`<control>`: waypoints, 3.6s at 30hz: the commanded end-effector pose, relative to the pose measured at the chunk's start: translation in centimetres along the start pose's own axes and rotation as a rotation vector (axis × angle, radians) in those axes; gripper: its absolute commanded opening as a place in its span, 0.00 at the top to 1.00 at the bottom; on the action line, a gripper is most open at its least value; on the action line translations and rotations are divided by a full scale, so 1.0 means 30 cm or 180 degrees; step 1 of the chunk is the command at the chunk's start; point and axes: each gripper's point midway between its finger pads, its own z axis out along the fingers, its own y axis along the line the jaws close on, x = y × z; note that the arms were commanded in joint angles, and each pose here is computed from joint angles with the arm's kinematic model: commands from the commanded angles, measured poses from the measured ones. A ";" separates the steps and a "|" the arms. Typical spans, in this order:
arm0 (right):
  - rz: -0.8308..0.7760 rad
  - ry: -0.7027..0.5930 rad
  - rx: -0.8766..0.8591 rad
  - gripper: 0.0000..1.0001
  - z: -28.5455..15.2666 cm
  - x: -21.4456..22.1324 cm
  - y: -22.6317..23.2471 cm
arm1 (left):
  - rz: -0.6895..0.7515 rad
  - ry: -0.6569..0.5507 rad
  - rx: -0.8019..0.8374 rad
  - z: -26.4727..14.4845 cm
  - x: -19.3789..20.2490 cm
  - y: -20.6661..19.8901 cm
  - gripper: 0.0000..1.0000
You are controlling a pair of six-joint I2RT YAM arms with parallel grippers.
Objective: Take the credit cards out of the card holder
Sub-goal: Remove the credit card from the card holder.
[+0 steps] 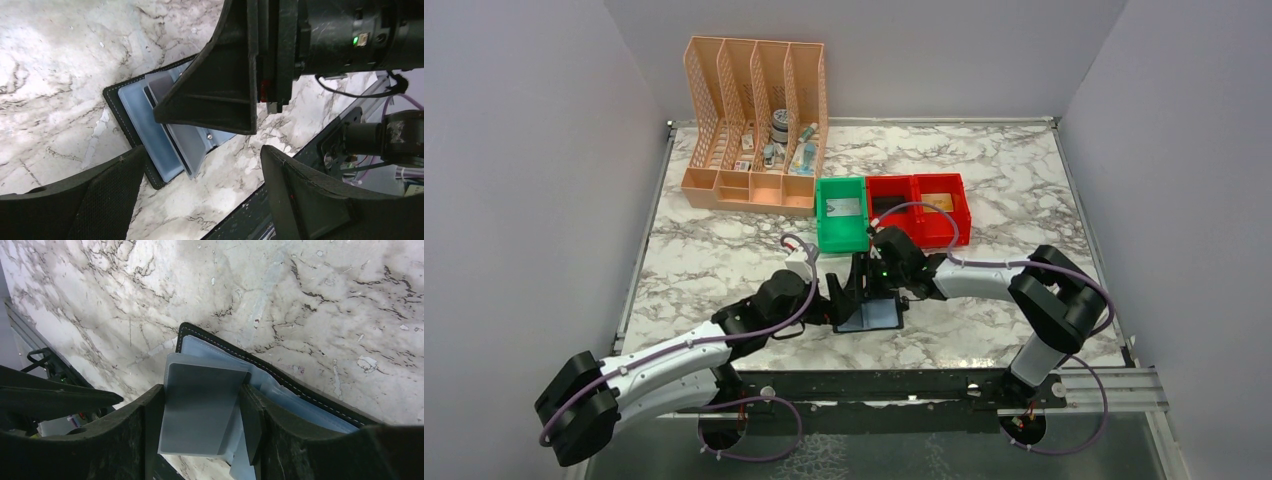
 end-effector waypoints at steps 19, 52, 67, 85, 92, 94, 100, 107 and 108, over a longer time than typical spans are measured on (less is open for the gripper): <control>0.0082 0.0441 0.0441 0.43 0.043 0.172 -0.161 | -0.0007 0.0416 0.0426 0.066 0.090 -0.065 0.41; 0.0112 0.0379 0.0324 0.42 0.030 0.148 -0.124 | -0.0264 0.0388 0.0331 0.061 0.090 -0.053 0.38; 0.0162 0.0400 0.0295 0.48 0.029 0.156 -0.132 | -0.0213 0.0391 0.0237 0.068 0.092 -0.034 0.39; -0.0203 0.0306 0.1008 0.36 0.031 0.123 -0.214 | -0.0275 -0.0278 -0.0639 -0.054 -0.037 0.123 0.39; -0.0396 0.0201 0.1524 0.35 0.026 0.112 -0.230 | -0.0341 -0.0450 -0.0727 -0.099 -0.060 0.148 0.39; -0.0446 0.0203 0.1565 0.35 0.033 0.115 -0.219 | -0.0348 -0.0465 -0.0732 -0.101 -0.062 0.149 0.39; -0.0424 0.0194 0.1574 0.39 0.040 0.128 -0.205 | -0.0336 -0.0463 -0.0724 -0.101 -0.065 0.146 0.39; -0.0237 0.0305 0.0977 0.46 0.057 0.158 -0.139 | -0.0266 -0.0361 -0.0552 -0.080 -0.050 0.113 0.38; -0.0192 0.0312 0.0914 0.46 0.055 0.156 -0.137 | -0.0249 -0.0336 -0.0516 -0.075 -0.045 0.107 0.38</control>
